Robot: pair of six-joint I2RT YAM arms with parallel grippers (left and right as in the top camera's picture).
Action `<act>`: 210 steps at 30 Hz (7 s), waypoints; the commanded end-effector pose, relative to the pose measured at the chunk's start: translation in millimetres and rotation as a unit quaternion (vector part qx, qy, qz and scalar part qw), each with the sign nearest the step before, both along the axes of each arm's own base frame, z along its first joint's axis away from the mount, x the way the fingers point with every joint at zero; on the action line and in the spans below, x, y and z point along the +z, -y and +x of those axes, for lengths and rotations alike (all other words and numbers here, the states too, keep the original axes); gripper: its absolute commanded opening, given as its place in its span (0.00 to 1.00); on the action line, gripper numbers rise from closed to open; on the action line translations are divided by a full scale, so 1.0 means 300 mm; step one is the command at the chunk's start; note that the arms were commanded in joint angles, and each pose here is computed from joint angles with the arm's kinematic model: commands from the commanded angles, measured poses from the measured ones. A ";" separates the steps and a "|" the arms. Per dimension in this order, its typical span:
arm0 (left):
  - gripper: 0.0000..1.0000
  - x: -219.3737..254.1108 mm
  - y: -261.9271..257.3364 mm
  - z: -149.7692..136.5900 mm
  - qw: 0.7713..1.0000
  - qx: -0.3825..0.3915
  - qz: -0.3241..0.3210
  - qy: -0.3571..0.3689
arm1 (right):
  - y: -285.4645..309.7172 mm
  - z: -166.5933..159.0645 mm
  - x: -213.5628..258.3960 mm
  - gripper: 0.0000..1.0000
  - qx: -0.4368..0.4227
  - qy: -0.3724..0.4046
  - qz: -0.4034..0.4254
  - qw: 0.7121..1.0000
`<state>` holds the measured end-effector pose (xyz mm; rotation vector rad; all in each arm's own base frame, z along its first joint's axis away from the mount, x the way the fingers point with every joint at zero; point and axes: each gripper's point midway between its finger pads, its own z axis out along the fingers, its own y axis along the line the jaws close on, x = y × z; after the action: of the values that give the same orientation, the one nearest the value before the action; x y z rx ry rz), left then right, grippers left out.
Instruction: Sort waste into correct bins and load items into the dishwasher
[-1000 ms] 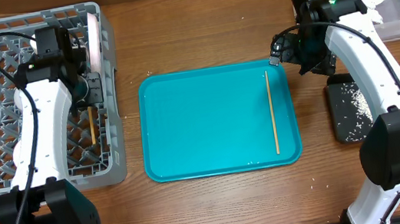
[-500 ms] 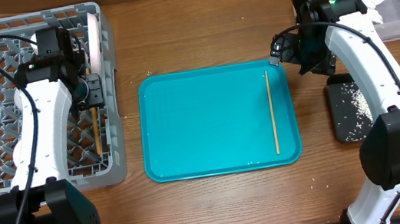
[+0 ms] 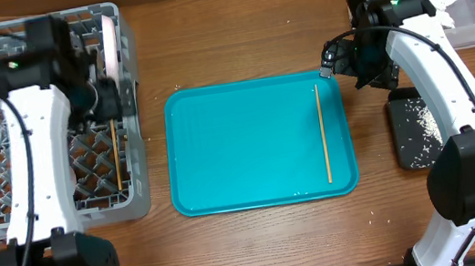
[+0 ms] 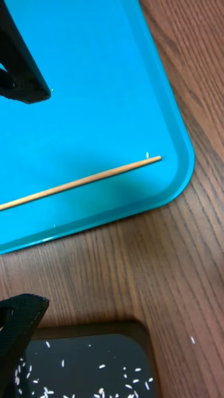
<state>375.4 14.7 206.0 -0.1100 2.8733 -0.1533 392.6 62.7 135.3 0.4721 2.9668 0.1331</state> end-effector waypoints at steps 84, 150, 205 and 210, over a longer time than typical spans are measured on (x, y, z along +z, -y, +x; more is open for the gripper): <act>0.04 -0.712 1.248 -0.132 0.997 -0.059 0.029 -0.043 | 0.347 0.066 0.056 1.00 -0.113 0.049 -0.021 0.992; 0.04 -0.172 -0.136 0.059 0.998 -0.027 0.035 -0.043 | 0.347 0.066 0.056 1.00 -0.113 0.049 -0.021 0.992; 1.00 0.286 0.163 -0.677 0.977 0.099 -0.118 0.148 | 0.347 0.066 0.056 1.00 -0.113 0.049 -0.021 0.992; 1.00 0.132 0.200 -0.557 0.976 0.015 -0.100 0.193 | 0.347 0.066 0.056 1.00 -0.113 0.049 -0.021 0.992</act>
<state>202.3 -40.3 279.6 -0.2851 2.4475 -0.4482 407.7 -42.9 137.4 0.7838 2.8311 0.0474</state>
